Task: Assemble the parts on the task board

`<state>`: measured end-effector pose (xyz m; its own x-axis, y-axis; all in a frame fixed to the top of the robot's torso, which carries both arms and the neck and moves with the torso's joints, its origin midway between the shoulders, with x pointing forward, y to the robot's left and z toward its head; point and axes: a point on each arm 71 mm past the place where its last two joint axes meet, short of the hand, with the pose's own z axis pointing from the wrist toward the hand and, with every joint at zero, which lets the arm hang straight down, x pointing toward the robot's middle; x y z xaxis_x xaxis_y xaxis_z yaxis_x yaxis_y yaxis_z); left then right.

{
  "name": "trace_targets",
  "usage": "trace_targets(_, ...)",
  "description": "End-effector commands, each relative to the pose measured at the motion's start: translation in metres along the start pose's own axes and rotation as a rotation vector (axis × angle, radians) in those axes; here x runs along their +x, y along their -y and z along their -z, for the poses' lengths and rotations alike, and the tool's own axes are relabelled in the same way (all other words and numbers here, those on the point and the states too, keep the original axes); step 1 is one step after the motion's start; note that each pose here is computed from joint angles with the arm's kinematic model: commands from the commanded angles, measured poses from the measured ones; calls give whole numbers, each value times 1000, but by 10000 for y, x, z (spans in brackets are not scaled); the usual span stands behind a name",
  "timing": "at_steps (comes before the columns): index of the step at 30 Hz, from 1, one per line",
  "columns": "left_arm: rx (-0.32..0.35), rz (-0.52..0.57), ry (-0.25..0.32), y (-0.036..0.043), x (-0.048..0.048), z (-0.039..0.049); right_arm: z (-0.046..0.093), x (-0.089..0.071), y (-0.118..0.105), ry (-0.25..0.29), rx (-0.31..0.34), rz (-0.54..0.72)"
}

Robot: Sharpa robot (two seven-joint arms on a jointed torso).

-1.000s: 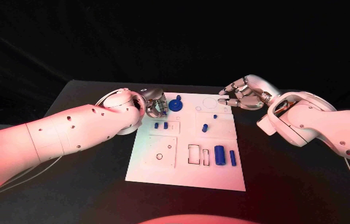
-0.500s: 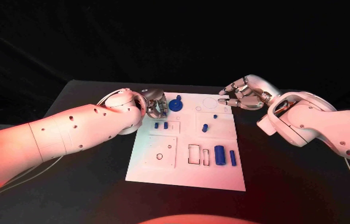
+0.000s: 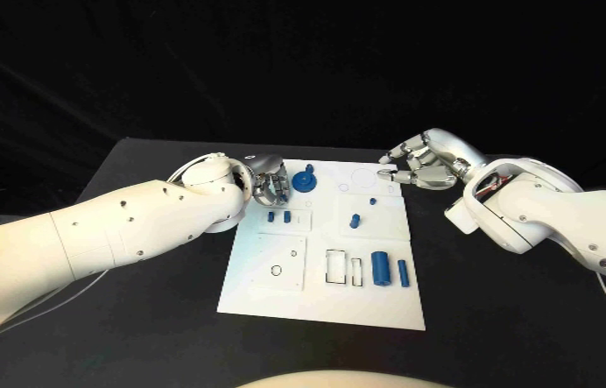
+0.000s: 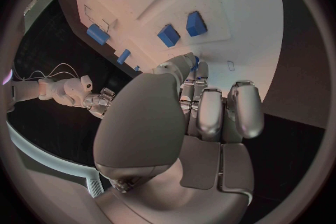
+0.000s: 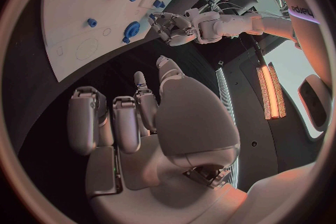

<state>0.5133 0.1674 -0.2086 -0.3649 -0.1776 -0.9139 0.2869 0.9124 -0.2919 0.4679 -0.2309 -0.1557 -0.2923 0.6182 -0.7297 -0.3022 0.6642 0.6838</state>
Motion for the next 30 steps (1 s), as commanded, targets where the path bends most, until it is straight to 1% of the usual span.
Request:
trace_targets(1, 0, -11, -18, 11, 16, -3, 0, 9, -11, -4, -11, 7)
trace_targets(12, 5, 0, -26, 21, 28, -15, 0, 12, -14, -6, -12, 7)
trace_targets(17, -3, -1, -37, 12, 40, -20, 3, 10, -12, -5, -11, 7)
trace_targets(30, -16, 0, -36, -9, 39, -22, 5, 6, -9, -4, -10, 7)
